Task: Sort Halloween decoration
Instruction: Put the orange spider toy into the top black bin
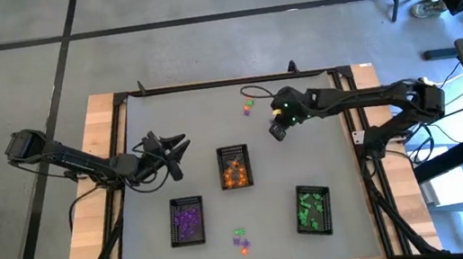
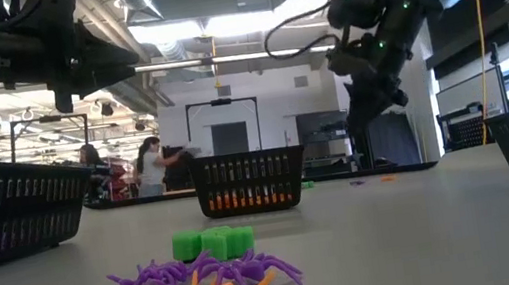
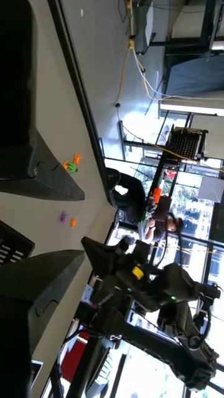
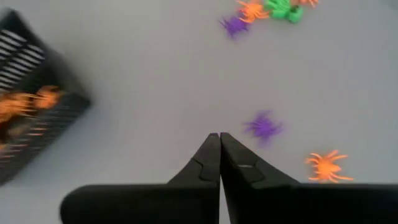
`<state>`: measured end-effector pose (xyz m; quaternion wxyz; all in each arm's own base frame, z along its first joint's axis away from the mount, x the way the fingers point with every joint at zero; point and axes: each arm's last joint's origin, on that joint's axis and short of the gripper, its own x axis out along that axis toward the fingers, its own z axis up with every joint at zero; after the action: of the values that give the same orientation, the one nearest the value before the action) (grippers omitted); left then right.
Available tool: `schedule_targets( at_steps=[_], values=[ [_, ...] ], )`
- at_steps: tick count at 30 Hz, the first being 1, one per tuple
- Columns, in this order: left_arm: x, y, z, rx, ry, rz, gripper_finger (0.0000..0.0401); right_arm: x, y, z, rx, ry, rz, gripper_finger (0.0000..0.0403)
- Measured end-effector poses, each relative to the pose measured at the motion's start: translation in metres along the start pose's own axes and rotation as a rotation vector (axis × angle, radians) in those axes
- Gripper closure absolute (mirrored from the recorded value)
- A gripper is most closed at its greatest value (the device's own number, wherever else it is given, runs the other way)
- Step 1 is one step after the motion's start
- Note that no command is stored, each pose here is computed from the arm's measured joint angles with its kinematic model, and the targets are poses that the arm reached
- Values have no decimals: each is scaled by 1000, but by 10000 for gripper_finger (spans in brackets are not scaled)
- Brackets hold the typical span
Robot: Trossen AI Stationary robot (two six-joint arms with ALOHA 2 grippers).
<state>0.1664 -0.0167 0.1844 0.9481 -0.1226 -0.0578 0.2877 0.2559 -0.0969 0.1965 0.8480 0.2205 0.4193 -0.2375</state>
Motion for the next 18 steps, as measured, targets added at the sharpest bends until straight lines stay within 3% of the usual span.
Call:
schedule_targets(
  at_steps=[6,12,18],
  values=[
    [0,0,0,-1,0,0,271,16,-9,-3,3,45,-86,346],
    [0,0,0,-1,0,0,271,29,-42,-4,78,102,-268,273],
    [0,0,0,0,0,0,271,49,-68,-9,158,200,-246,259]
  ],
)
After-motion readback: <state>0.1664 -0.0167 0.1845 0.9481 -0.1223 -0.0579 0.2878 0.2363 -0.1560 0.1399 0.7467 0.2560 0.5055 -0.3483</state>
